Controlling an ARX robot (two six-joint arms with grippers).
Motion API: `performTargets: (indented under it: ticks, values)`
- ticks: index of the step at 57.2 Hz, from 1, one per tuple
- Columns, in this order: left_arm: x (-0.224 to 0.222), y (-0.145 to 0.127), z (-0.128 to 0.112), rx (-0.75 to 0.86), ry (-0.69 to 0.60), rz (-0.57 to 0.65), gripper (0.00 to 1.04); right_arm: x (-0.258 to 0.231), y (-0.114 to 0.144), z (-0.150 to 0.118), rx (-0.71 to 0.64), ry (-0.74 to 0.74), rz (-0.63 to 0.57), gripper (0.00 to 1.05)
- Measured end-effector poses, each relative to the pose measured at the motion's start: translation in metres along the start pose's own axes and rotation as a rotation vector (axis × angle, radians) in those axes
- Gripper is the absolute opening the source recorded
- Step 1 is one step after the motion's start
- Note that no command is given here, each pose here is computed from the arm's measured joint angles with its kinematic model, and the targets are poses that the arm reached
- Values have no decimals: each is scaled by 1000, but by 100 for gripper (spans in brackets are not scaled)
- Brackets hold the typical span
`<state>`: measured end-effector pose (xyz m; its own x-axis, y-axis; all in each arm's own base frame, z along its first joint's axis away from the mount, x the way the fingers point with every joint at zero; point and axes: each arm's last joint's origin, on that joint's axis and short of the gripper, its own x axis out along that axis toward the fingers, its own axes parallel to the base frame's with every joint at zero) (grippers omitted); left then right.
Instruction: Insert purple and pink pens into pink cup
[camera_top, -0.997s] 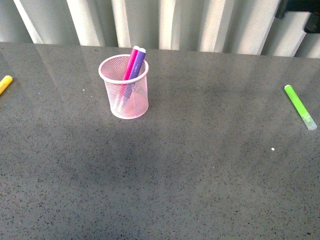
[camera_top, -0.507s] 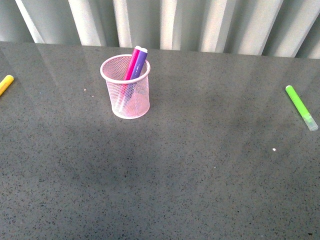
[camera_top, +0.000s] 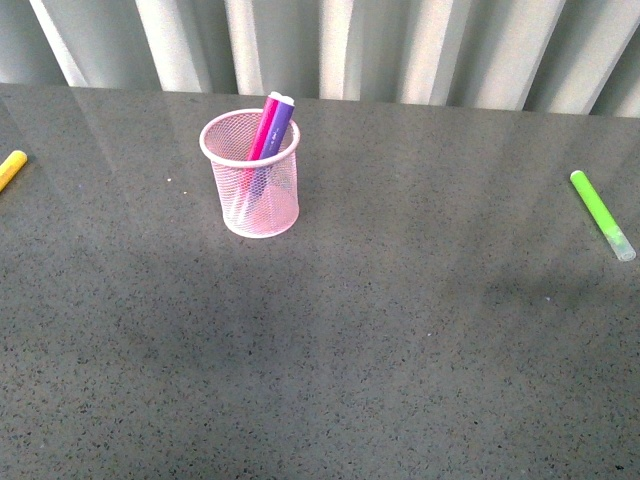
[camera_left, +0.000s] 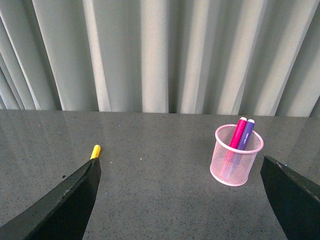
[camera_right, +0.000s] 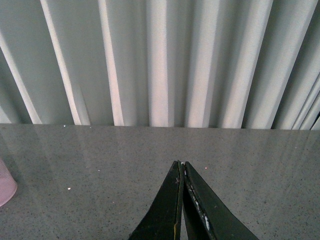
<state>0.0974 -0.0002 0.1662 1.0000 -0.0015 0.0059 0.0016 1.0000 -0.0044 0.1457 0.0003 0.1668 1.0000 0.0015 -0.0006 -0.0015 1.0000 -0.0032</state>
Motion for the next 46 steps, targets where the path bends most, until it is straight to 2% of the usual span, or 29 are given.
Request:
performTargets:
  ticks: [46]
  values:
    - [0, 0, 0, 0, 0, 0, 98, -32, 0, 8, 0, -27, 0, 3]
